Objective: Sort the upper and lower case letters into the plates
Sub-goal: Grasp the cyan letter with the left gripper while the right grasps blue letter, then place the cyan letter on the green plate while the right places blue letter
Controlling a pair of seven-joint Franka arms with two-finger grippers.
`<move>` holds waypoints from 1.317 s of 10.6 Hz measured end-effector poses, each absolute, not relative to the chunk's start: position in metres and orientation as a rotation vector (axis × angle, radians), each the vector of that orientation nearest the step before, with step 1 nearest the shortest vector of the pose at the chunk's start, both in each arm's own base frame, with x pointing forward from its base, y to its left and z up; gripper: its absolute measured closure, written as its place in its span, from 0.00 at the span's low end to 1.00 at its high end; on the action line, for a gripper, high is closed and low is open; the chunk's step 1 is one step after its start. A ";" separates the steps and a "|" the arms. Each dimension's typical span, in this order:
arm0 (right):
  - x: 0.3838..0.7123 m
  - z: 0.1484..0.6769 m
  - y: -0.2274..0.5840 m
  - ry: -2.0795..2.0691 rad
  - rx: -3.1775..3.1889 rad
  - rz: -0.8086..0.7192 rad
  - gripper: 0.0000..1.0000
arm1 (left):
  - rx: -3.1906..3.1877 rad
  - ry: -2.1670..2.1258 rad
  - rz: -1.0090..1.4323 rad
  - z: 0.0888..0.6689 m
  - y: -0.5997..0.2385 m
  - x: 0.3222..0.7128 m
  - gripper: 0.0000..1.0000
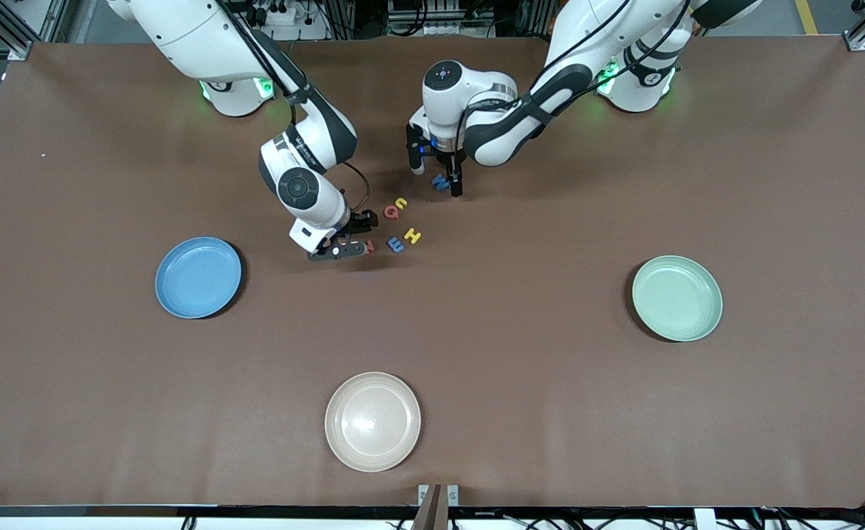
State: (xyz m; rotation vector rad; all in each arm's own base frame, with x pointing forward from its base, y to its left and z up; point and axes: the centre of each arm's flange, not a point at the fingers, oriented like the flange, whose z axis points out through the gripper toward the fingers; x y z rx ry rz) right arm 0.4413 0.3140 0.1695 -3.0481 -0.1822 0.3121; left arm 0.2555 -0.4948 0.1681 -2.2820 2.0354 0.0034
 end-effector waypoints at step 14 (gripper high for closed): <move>0.461 0.205 0.290 -0.191 -3.073 0.336 0.89 | -2.498 1.559 0.093 0.228 -0.446 0.332 0.62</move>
